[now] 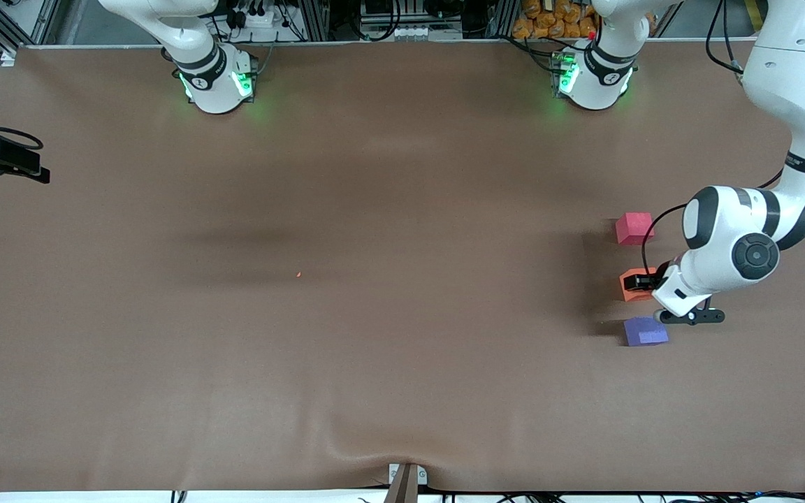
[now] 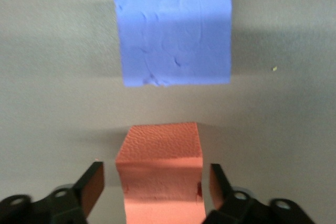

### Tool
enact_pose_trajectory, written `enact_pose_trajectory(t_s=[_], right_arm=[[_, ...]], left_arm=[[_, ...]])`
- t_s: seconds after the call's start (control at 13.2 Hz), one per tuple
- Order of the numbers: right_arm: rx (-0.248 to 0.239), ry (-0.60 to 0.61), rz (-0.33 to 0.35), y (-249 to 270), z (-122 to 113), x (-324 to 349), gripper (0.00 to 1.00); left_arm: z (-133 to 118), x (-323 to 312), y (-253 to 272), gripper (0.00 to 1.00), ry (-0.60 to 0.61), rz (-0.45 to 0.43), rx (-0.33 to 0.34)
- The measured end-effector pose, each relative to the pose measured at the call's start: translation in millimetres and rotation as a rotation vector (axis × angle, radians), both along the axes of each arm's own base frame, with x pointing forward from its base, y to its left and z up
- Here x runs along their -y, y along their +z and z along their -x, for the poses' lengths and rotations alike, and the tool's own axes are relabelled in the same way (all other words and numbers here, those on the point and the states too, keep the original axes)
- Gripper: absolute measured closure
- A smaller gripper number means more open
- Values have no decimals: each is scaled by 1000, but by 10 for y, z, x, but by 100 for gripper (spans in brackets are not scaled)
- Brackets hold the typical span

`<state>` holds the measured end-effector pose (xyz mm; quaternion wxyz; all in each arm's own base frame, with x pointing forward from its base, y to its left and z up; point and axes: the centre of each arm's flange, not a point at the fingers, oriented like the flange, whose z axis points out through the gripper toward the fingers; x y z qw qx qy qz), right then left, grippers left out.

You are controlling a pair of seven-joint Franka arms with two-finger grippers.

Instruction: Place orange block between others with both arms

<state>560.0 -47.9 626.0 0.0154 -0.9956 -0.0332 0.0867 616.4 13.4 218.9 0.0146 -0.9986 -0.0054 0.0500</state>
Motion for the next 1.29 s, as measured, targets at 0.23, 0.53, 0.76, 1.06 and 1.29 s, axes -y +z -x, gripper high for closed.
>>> enact_pose_trajectory(t_s=[0.23, 0.53, 0.76, 1.06, 1.29], right_arm=[[0, 0, 0, 0, 0, 0, 0], [0, 0, 0, 0, 0, 0, 0], [0, 0, 0, 1, 0, 0, 0], [1, 0, 0, 4, 0, 0, 0], [1, 0, 0, 6, 0, 0, 0]], left_arm=[[-179, 7, 249, 0, 1, -2, 50], [-502, 167, 1012, 0, -14, -10, 73], [-693, 125, 1732, 0, 2, -24, 128], [-571, -16, 2655, 0, 36, -69, 178], [-231, 125, 3336, 0, 37, -98, 161]])
